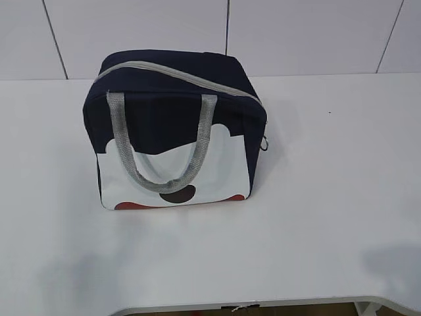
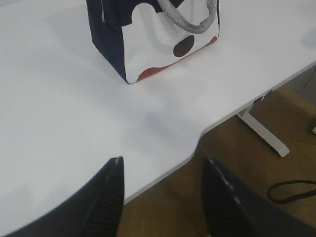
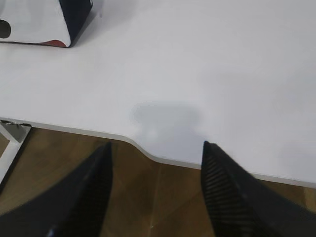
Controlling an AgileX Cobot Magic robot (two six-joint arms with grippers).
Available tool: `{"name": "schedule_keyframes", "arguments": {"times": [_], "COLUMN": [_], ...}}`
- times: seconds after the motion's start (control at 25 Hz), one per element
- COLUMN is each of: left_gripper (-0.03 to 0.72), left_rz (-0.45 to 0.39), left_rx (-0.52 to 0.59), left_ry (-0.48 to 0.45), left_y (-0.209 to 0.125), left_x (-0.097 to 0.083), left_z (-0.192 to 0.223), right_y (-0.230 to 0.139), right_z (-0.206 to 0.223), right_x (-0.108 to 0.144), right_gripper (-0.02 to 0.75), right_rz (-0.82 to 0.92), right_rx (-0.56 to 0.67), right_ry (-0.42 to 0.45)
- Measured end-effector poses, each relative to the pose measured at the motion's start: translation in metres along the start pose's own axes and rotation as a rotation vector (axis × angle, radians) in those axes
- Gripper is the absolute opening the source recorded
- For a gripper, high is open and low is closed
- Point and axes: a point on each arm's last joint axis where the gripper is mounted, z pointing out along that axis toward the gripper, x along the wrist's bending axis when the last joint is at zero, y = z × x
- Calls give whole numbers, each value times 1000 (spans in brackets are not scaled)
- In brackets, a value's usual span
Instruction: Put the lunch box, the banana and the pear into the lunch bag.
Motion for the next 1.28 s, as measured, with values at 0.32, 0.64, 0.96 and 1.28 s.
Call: {"name": "schedule_keyframes", "arguments": {"times": [0.32,0.64,0.96,1.28], "left_gripper": [368,368,368,368], "left_rz": [13,20,20,20], "left_rx": [18,19,19,19], "left_ry": [26,40,40,40], "left_y": [-2,-2,-2,-2], "left_x": [3,4,4,4], "left_z": [2,2,2,2], "right_y": [-1,-1,-1,-1], "right_z": [3,3,3,3], "right_x": [0,0,0,0], "right_gripper": [473,474,473,474], "right_rz": [0,2,4,4], "right_rx": [1,-3,-5,-5], "right_ry": [0,-1,-1,-1]}}
